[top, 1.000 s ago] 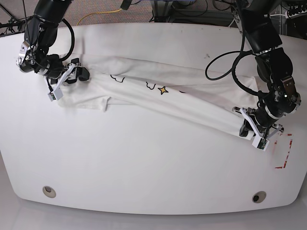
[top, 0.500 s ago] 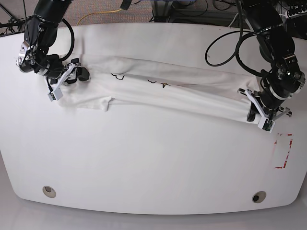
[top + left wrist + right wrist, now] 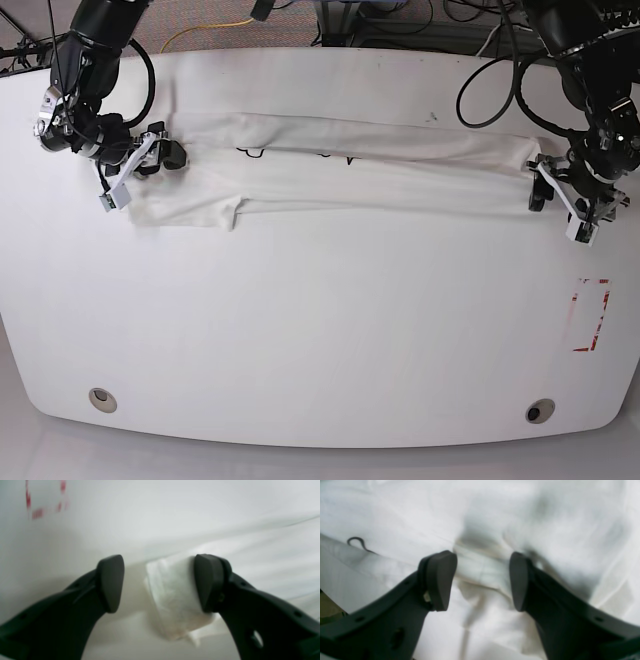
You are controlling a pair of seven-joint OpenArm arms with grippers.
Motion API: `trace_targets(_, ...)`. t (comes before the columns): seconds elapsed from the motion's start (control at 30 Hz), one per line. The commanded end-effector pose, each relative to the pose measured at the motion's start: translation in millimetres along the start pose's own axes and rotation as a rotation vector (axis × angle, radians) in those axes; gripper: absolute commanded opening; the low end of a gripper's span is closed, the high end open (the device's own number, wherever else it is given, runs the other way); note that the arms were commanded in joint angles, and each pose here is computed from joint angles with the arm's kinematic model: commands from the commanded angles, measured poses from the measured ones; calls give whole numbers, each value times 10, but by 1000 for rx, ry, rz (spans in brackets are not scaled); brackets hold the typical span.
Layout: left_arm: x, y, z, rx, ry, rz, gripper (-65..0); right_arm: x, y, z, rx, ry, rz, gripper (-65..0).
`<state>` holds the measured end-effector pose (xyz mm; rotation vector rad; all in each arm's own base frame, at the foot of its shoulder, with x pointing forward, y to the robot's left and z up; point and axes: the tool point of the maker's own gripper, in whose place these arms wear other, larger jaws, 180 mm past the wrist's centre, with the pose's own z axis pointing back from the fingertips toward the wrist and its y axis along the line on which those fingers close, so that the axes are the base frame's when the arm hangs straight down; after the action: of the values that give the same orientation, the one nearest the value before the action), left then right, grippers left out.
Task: Fold the T-shirt properly
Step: 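Tug the folded edge with the left gripper to straighten the strip, then regrasp the strip end with the left gripper and pull it taut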
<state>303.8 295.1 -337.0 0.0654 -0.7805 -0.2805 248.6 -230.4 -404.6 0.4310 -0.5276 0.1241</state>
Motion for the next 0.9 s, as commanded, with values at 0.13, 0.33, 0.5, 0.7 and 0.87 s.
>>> trace_targets(0.13,389,444,297,127,-110,-19,-243,85,-51,68,-19,-15,22,-295)
trace_targets(0.33,723,569,582,188,-124,-21,-243,85,-51,68,-19,-15,22,-295)
trace_targets(0.5,848,189,547,78,-148,-26,-243,85,-51,68,-19,-15,22,-295)
trace_targets(0.7,655,-235,335,-38,-84,-13,-243,95,-61,76,-22,-19,20,-295)
trace_targets(0.87,281,-344,126,-79,15,14,-243,109,-61,76,-22,-22,21,-295)
